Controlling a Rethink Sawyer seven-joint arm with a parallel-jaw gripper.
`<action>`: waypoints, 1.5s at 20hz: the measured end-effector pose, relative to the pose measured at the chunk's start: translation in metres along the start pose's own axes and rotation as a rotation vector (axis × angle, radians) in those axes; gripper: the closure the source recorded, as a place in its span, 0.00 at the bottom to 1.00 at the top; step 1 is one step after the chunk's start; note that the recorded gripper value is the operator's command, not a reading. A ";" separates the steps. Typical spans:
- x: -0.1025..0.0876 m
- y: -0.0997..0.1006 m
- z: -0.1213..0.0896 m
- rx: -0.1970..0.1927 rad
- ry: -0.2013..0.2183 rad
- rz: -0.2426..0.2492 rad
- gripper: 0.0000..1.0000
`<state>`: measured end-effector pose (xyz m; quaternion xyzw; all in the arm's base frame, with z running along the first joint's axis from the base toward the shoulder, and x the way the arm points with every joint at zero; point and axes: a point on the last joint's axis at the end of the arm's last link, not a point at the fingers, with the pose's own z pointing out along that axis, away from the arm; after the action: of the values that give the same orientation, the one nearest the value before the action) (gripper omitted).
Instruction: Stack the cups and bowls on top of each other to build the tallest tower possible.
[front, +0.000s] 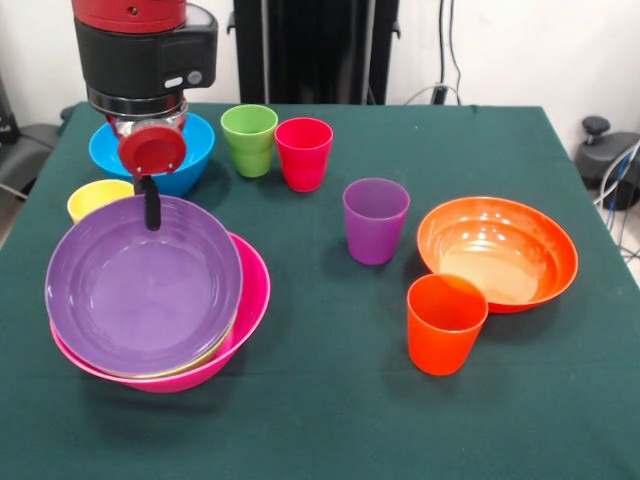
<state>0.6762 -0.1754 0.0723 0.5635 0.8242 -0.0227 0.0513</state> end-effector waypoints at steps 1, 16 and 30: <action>0.000 0.000 0.000 0.000 0.000 0.000 0.00; -0.005 -0.013 -0.024 0.067 0.036 0.012 0.00; -0.003 -0.012 -0.034 0.082 0.032 0.005 0.00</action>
<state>0.6642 -0.1794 0.1065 0.5674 0.8219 -0.0473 0.0148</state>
